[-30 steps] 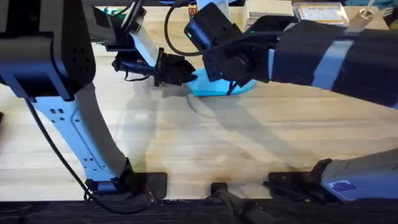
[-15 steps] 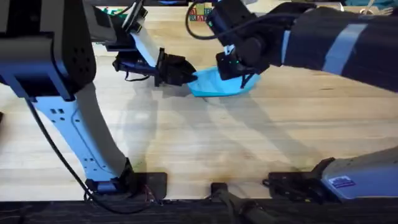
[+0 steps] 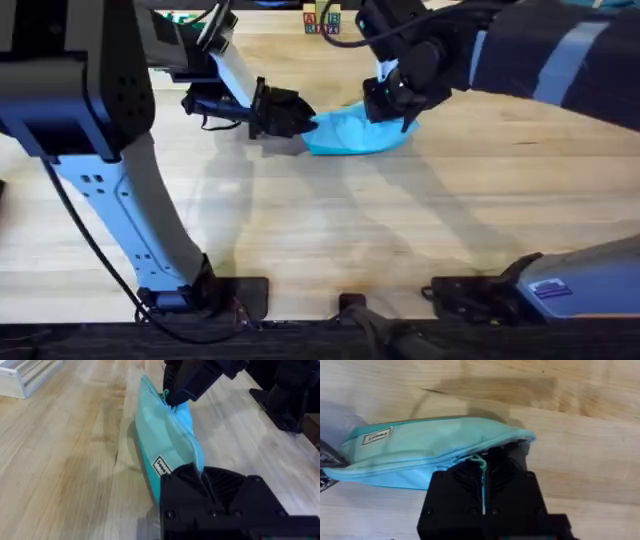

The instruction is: Unzip the bag, pick up the pens from the table one at a time and place them inside, then zip the bag closed.

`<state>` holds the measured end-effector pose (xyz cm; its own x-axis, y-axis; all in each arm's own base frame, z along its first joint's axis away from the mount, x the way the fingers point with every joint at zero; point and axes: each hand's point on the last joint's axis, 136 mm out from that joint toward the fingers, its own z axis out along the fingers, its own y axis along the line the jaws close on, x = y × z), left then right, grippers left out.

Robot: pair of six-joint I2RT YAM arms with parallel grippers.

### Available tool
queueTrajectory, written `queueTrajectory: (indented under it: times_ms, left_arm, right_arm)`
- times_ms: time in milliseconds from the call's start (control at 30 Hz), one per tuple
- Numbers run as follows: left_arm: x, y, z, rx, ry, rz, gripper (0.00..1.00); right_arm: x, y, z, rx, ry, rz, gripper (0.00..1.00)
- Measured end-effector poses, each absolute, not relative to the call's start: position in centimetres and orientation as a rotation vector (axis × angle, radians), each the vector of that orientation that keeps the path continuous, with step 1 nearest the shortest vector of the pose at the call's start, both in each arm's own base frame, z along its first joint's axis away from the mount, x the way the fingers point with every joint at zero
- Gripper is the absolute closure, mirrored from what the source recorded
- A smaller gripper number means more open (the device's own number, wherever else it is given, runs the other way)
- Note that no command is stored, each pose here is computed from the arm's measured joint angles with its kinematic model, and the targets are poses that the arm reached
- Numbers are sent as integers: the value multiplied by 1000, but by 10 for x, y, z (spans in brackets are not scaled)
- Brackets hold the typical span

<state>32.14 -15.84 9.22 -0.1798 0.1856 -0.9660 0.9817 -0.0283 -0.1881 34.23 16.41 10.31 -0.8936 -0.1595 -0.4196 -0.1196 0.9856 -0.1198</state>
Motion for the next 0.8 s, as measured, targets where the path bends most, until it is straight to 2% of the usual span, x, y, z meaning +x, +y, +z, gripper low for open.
queueTrajectory:
  times_ms: [600,800]
  left_arm:
    - [322,-158,92,1285,1462,-1289,959]
    - [322,-158,93,1284,1463,-1289,959]
  right_arm:
    - [353,134,101,-180,2717,-150,970]
    - [359,136,111,-198,2699,-145,970]
